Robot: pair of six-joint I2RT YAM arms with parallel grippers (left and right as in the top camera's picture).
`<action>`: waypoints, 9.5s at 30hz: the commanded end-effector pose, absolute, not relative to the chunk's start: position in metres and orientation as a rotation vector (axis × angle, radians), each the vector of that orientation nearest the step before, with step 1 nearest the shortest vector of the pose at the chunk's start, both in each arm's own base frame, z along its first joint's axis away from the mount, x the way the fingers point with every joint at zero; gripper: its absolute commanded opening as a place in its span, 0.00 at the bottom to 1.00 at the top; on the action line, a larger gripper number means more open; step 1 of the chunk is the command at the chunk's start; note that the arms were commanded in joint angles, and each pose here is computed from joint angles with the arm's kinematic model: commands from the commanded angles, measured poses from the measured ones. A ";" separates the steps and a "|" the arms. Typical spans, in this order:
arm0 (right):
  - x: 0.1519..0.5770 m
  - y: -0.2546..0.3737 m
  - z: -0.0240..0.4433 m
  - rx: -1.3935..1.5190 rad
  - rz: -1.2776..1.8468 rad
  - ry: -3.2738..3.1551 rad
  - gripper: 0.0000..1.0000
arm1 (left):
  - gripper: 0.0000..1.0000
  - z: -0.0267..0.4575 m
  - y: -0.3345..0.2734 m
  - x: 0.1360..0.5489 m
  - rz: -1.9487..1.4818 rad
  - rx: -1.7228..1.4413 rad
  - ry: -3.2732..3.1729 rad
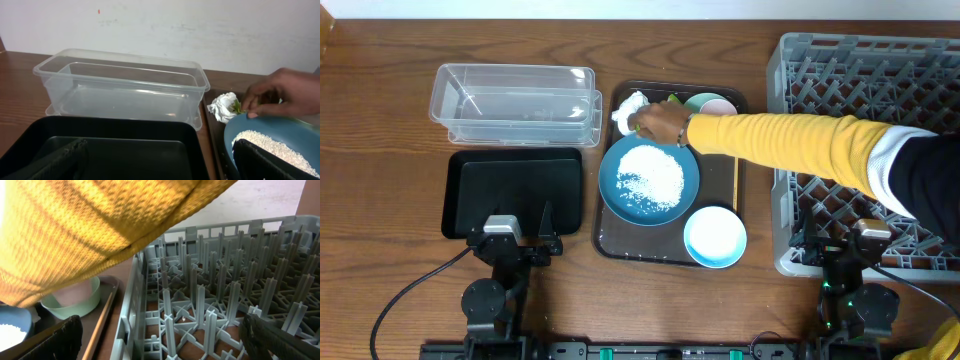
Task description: Sort waste into correct bins and load items into the dishwasher rack
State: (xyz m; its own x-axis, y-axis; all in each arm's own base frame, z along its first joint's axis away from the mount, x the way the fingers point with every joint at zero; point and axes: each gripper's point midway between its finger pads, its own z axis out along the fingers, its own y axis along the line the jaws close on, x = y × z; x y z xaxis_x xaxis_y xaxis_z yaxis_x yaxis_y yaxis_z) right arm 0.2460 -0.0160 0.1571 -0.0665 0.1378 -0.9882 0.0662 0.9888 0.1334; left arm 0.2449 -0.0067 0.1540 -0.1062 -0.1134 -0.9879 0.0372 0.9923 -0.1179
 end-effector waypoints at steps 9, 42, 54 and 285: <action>0.246 -0.011 0.156 0.134 0.064 1.641 0.99 | 0.93 0.138 -0.008 0.244 -0.127 -0.042 1.723; 0.246 -0.011 0.156 0.134 0.064 1.641 0.99 | 0.93 0.138 -0.008 0.244 -0.127 -0.042 1.723; 0.246 -0.011 0.156 0.134 0.064 1.641 0.99 | 0.94 0.138 -0.008 0.244 -0.127 -0.042 1.723; 0.246 -0.011 0.156 0.134 0.064 1.641 0.99 | 0.89 0.079 -0.292 0.348 -0.065 0.287 2.583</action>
State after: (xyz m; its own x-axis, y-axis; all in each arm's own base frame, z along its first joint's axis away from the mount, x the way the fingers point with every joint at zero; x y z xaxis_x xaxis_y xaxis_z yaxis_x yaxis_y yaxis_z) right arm 0.2460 -0.0161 0.1570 -0.0668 0.1374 -0.9883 0.0670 0.9889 0.1330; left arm 0.3439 -0.2848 0.0753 -0.8429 0.2211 -0.4906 0.2440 0.9696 0.0177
